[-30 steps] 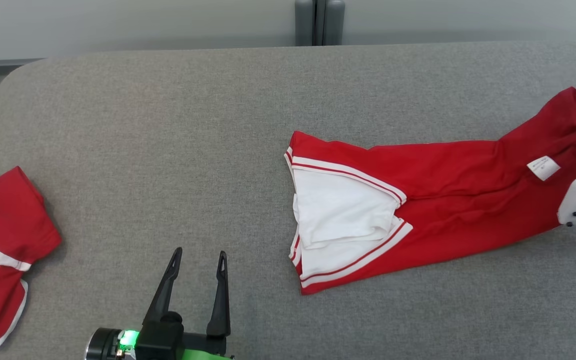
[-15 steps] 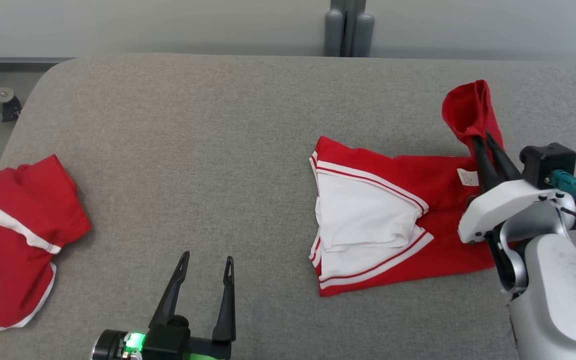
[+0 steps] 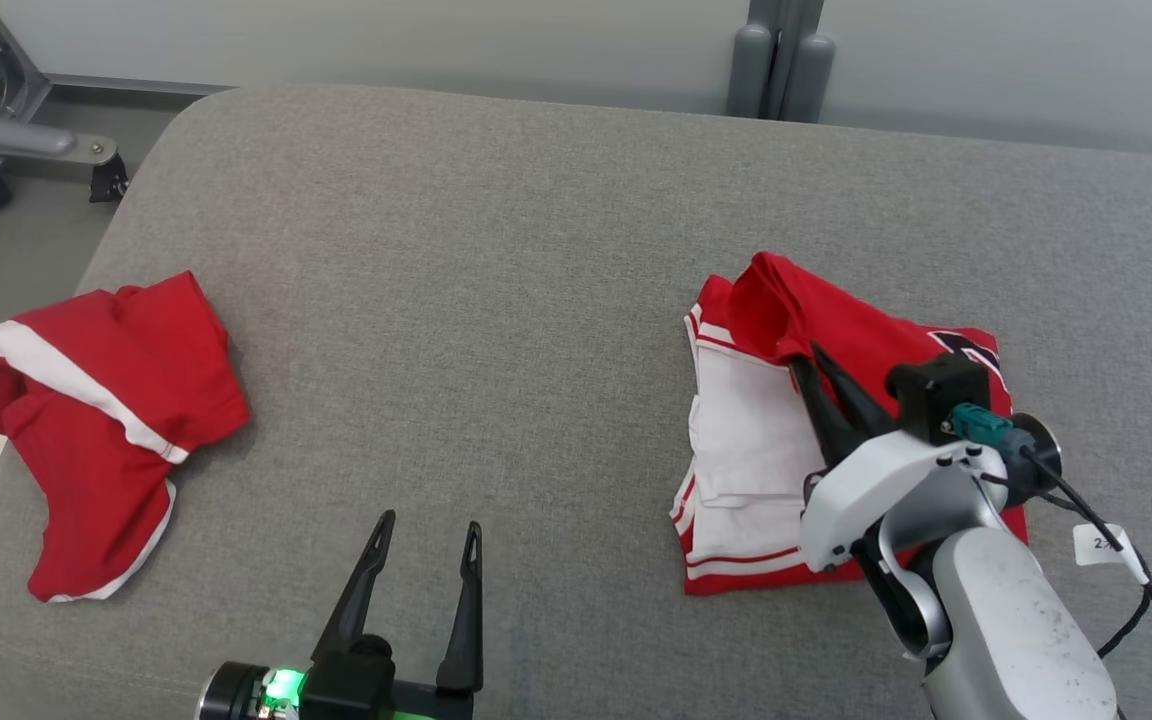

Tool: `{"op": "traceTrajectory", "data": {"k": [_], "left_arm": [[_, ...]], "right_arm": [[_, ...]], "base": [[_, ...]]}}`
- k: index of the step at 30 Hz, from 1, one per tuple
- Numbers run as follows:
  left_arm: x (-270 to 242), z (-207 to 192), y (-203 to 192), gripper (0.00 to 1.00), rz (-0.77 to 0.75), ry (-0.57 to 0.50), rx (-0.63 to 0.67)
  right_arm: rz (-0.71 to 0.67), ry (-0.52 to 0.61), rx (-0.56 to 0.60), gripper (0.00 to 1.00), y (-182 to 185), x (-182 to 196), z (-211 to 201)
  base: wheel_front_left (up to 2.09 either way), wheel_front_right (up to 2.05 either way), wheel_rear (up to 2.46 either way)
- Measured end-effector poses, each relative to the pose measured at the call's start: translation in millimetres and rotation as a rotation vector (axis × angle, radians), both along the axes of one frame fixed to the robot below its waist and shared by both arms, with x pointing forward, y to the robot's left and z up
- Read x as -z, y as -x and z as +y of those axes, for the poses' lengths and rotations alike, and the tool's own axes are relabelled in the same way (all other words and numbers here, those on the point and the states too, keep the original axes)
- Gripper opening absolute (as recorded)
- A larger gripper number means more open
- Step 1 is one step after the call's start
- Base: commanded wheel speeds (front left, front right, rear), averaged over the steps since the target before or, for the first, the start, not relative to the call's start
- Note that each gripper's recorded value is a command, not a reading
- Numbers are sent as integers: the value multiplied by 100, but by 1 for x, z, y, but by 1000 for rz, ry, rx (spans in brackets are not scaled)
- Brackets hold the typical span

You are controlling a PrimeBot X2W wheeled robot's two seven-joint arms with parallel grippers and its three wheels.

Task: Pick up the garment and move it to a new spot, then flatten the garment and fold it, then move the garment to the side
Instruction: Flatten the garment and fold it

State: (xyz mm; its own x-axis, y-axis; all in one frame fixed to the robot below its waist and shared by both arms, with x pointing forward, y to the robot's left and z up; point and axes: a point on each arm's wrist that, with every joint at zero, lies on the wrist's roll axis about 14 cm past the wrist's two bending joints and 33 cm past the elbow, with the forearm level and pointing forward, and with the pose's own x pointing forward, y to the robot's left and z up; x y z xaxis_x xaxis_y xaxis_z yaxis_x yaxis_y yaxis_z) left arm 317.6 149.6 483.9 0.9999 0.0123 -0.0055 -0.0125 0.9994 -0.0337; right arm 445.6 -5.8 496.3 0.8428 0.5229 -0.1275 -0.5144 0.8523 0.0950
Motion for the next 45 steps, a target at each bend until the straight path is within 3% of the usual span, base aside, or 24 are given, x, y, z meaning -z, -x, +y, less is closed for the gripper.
{"op": "traceTrajectory", "data": {"k": [11, 12, 13, 18, 23, 28, 37, 45], "left_arm": [[0, 2, 7, 100, 1, 0, -5], [0, 2, 7, 100, 0, 0, -3], [0, 2, 7, 100, 0, 0, -1], [-1, 1, 7, 100, -5, -6, 5], [-2, -7, 5, 100, -12, -4, 31], [-6, -10, 1, 100, -26, -4, 42], [-13, -16, -13, 100, -54, 4, 68], [-17, -22, -14, 100, -69, 6, 100]], "right_arm": [[72, -25, -92, 0, 24, 22, 29], [78, -30, -96, 20, 25, 23, 30], [79, -45, -101, 100, 27, 23, 32], [20, -166, -95, 100, 24, 0, 37], [-95, -237, -9, 100, 12, -26, 13], [-161, -234, 110, 100, 5, -32, -27], [-139, -159, 342, 100, 19, -3, -120], [-193, -133, 356, 100, 50, -17, -143]], "base": [[0, 0, 0], [0, 0, 0], [0, 0, 0], [0, 0, 0], [0, 0, 0], [0, 0, 0], [0, 0, 0], [0, 0, 0]]}}
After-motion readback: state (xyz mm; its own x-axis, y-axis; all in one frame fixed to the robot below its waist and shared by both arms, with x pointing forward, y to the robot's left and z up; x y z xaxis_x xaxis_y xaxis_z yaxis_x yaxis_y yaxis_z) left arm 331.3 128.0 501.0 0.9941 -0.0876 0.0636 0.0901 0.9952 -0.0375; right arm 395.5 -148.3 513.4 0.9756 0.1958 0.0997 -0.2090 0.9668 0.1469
